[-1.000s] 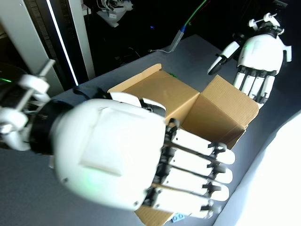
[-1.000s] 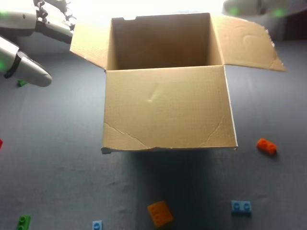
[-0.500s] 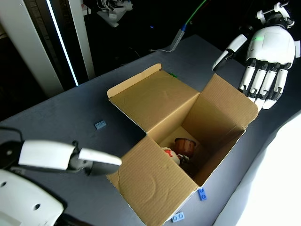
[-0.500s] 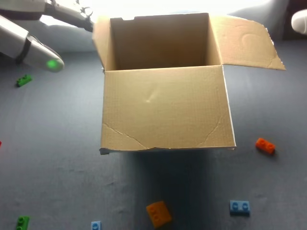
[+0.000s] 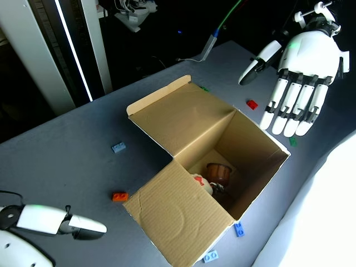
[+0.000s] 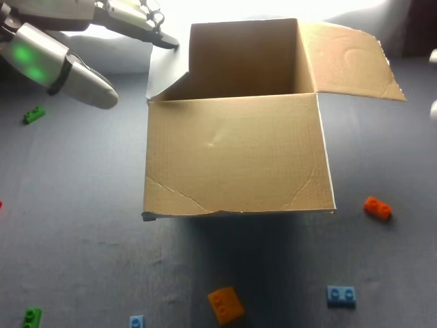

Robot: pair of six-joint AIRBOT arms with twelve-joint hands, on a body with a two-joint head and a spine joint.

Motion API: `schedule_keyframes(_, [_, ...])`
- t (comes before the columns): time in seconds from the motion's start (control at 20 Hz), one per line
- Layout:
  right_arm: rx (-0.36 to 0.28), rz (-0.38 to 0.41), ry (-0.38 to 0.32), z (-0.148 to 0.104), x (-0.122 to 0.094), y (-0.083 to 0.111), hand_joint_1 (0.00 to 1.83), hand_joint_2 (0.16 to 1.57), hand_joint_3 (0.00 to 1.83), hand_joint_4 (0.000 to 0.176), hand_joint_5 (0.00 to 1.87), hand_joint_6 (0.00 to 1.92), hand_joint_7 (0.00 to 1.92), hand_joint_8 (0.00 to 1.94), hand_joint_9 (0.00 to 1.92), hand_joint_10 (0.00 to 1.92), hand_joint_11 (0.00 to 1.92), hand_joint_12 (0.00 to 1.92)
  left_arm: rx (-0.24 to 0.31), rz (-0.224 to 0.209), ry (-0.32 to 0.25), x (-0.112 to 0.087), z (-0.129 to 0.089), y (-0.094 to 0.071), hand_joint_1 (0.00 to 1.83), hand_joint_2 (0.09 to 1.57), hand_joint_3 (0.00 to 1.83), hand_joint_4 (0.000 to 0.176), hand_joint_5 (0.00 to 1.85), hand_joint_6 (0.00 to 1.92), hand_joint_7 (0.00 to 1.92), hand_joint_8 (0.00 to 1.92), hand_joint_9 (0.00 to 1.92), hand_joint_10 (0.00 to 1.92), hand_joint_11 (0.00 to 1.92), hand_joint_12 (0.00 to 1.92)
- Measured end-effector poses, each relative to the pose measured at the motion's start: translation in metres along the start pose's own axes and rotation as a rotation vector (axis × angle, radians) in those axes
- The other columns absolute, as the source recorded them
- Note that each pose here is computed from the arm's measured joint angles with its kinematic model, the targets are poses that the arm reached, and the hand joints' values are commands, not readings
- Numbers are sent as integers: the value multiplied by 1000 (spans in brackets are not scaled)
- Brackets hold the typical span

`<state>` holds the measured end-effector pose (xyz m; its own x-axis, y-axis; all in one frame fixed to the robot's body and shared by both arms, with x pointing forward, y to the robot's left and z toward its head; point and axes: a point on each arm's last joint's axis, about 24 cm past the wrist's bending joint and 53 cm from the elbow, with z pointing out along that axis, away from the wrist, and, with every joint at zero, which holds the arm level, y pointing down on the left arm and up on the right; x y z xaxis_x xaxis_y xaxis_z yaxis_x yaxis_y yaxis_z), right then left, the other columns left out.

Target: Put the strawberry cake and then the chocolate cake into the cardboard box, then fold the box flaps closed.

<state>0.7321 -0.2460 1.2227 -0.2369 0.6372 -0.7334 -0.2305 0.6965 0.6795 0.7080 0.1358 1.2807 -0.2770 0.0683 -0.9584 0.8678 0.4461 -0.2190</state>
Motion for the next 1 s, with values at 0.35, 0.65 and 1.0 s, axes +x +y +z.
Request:
schedule_keyframes(0.35, [-120, -281, 151, 0, 69, 14, 175, 1152, 0, 0, 235, 4, 224, 1, 238, 5, 0, 809, 27, 27, 40, 12, 14, -16, 0, 1094, 0, 11, 237, 3, 303, 6, 304, 7, 0, 927])
schedule_keyframes(0.65, [-220, -338, 159, 8, 102, 36, 172, 1152, 0, 0, 237, 4, 229, 2, 244, 7, 0, 798, 52, 56, 82, 28, 26, -29, 0, 1083, 0, 6, 259, 8, 291, 1, 282, 2, 0, 929])
schedule_keyframes(1.0, [-293, -318, 64, 15, 74, 70, 179, 1154, 1, 0, 224, 0, 206, 1, 233, 2, 0, 802, 55, 70, 115, 44, 31, -32, 0, 1087, 0, 6, 280, 9, 313, 10, 332, 17, 0, 968])
